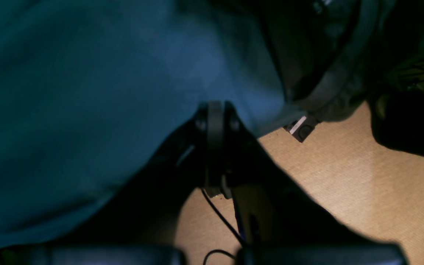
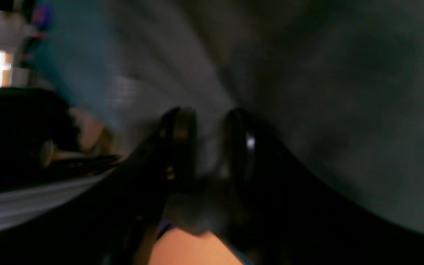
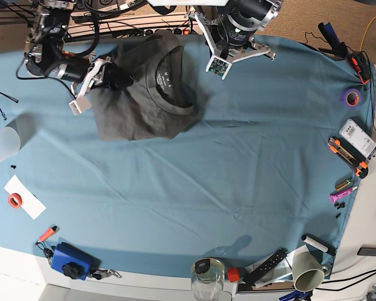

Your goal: Fold the T-shirt properly

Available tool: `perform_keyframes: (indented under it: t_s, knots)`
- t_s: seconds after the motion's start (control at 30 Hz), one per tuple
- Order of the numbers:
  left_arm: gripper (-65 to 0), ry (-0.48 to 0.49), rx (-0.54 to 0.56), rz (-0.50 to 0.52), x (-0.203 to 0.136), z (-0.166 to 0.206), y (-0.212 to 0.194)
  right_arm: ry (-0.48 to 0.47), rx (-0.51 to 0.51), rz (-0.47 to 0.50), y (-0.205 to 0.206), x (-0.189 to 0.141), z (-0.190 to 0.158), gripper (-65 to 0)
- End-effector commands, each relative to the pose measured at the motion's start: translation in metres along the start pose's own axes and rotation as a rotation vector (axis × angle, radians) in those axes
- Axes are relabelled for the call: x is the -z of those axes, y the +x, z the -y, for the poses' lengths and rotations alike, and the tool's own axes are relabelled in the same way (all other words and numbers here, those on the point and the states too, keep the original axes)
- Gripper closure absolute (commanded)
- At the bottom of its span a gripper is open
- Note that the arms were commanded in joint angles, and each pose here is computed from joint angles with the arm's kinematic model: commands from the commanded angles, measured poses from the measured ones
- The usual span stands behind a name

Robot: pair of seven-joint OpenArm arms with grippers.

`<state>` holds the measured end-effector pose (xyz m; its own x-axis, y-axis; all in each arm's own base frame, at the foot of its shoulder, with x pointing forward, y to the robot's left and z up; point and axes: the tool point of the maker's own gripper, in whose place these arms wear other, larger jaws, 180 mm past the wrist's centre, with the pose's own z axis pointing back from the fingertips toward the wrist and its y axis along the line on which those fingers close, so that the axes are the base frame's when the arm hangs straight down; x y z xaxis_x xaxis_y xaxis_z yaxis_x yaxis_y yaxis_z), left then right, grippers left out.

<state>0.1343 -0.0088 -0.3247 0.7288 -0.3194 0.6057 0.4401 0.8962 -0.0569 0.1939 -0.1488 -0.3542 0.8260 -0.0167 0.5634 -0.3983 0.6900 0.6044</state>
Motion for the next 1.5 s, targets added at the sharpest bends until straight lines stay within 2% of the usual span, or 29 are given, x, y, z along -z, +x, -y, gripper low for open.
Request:
perform_keyframes:
  t_s: [0.0,0.13,0.23,0.3,0.43,0.57,0.73,0.87,0.93,1.03,1.1,1.27,1.47]
  knots:
    - [0.0,-0.005,-0.007,0.034,-0.004,0.002,0.007,0.019,-0.077,0.069,0.028,-0.008,-0.011,-17.0]
    - [0.0,-0.004,-0.007,0.034,-0.004,0.002,0.008,-0.003,-0.205,0.117,0.063,-0.011,-0.022,-17.0]
    - [0.0,-0.004,-0.006,0.034,-0.004,0.001,0.007,-0.109,-0.243,0.096,0.073,-0.010,-0.001,-17.0]
    - [0.0,0.020,0.006,0.039,-0.004,-0.003,0.008,-0.158,-0.231,0.107,0.077,-0.008,0.013,-17.0]
    - [0.0,0.121,0.062,0.072,-0.005,-0.021,0.015,-0.185,-0.129,0.067,0.061,0.000,0.042,-17.0]
    - [0.0,0.142,0.074,0.087,-0.005,-0.026,0.021,-0.235,-0.059,0.003,0.044,0.005,0.069,-17.0]
    - [0.0,0.219,0.065,0.112,-0.005,-0.052,0.029,-0.267,-0.054,-0.014,0.045,0.006,0.080,-17.0]
    - [0.0,0.338,0.009,0.076,-0.009,-0.096,0.016,-0.253,-0.067,-0.009,0.053,0.002,0.076,-17.0]
    - [0.0,0.380,-0.039,0.059,-0.013,-0.120,0.007,-0.217,-0.091,0.024,0.065,-0.006,0.064,-17.0]
    - [0.0,0.417,-0.114,0.017,-0.022,-0.151,-0.010,-0.176,-0.175,0.188,0.105,-0.030,0.036,-17.0]
    - [0.0,0.415,-0.181,-0.016,-0.026,-0.160,-0.023,-0.231,-0.242,0.246,0.120,-0.053,0.028,-17.0]
    - [0.0,0.404,-0.299,-0.101,-0.038,-0.169,-0.058,-0.367,-0.296,0.198,0.093,-0.095,0.024,-17.0]
    - [0.0,0.410,-0.352,-0.215,-0.053,-0.165,-0.100,-0.421,-0.196,0.062,0.027,-0.111,0.028,-17.0]
